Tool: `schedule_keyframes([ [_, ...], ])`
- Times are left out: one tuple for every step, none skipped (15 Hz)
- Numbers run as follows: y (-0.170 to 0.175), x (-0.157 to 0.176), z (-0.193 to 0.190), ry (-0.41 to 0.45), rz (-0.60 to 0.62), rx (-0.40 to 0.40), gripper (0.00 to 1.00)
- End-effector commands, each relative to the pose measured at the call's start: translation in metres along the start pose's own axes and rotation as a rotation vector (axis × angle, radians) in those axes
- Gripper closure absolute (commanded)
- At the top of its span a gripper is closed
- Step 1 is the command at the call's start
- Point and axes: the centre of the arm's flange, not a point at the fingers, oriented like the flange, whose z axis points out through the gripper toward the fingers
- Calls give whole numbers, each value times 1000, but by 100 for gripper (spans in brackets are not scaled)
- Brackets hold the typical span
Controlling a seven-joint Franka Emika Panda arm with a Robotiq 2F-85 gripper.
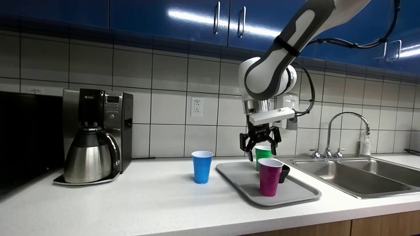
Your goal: Remove the blue, purple and green cups from the tray
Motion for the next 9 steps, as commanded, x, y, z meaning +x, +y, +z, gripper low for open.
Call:
schedule_keyframes([
  [1,-4,10,-5,52,24,0],
  [1,-3,12,-6,60,30,0],
  [0,-3,15,-6,67,34,0],
  [0,-2,17,-2,71,40,0],
  [0,-2,20,1,74,46,0],
  [0,-1,22,3,76,50,0],
  [-1,0,24,5,78,55,0],
  [-1,1,27,4,79,59,0],
  [-2,1,29,4,80,62,0],
])
